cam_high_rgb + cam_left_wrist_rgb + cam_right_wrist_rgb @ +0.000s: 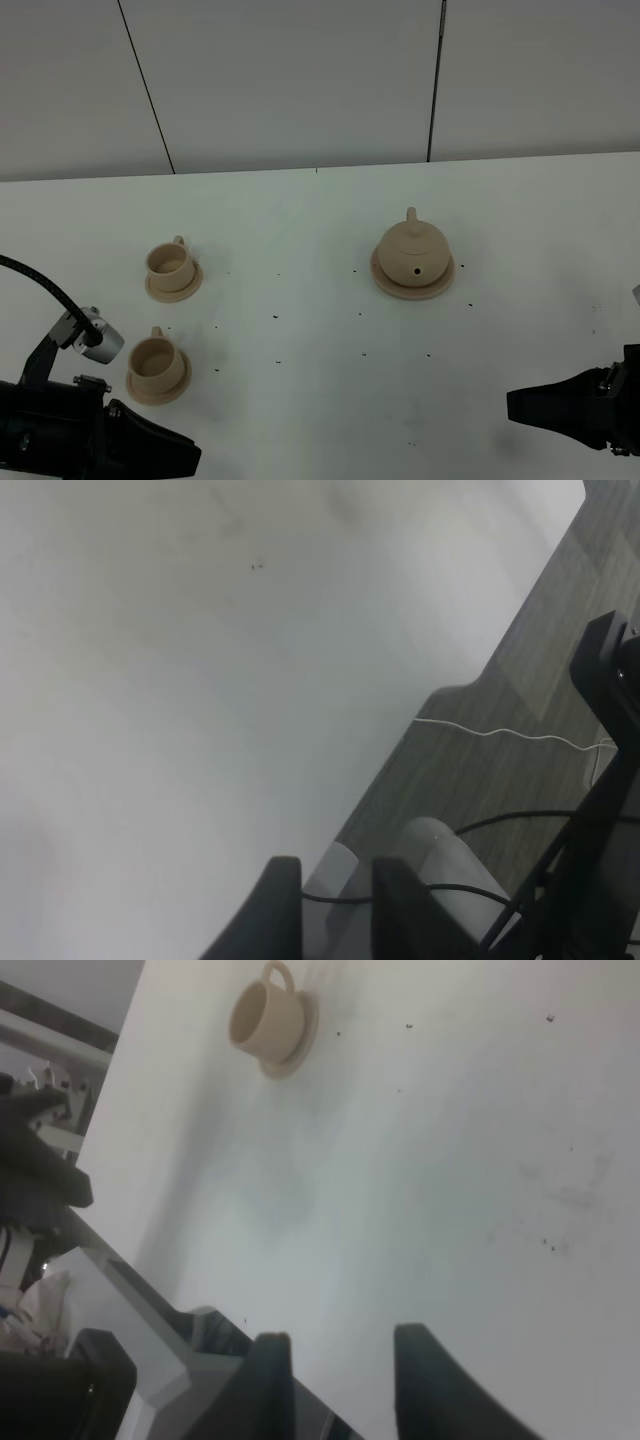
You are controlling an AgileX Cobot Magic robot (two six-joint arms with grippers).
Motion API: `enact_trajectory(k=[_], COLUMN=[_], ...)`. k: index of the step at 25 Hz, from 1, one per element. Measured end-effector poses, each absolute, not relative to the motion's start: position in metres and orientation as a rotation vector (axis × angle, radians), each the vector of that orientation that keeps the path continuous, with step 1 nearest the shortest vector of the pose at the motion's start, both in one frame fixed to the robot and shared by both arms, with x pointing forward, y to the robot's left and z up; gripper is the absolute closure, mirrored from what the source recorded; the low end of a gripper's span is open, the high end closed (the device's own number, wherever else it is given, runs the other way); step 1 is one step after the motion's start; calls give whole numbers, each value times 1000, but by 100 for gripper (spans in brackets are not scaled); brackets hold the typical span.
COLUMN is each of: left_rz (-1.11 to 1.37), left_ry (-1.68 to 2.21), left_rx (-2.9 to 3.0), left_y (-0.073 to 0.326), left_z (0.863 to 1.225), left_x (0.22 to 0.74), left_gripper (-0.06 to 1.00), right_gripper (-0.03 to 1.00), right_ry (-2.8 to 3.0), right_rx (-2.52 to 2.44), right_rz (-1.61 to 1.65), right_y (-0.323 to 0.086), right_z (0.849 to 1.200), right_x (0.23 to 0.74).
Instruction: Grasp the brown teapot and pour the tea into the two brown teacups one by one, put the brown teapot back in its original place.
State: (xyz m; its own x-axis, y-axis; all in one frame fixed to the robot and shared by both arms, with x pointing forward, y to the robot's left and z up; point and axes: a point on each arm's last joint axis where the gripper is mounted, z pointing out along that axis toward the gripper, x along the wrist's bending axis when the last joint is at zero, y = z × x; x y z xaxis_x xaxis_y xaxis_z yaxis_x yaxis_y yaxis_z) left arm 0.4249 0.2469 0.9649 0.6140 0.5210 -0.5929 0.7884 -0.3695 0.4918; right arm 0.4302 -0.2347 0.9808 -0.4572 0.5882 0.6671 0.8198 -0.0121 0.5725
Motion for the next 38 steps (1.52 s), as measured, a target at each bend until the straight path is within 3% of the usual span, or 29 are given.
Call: enact_trajectory(k=[22,38], left_rz=[-416,-129], left_ry=[1058,960], left_rx=[1958,1558], left_y=[243,237], left_z=[970,1000], left_x=[430,461], left_gripper=[70,70], right_gripper=[72,72], right_ry=[-2018,-1890], right_rx=[-1495,-1533], right_rz=[-1469,-1812], right_y=[-235,-236], right_z=[981,998], right_x=[431,447])
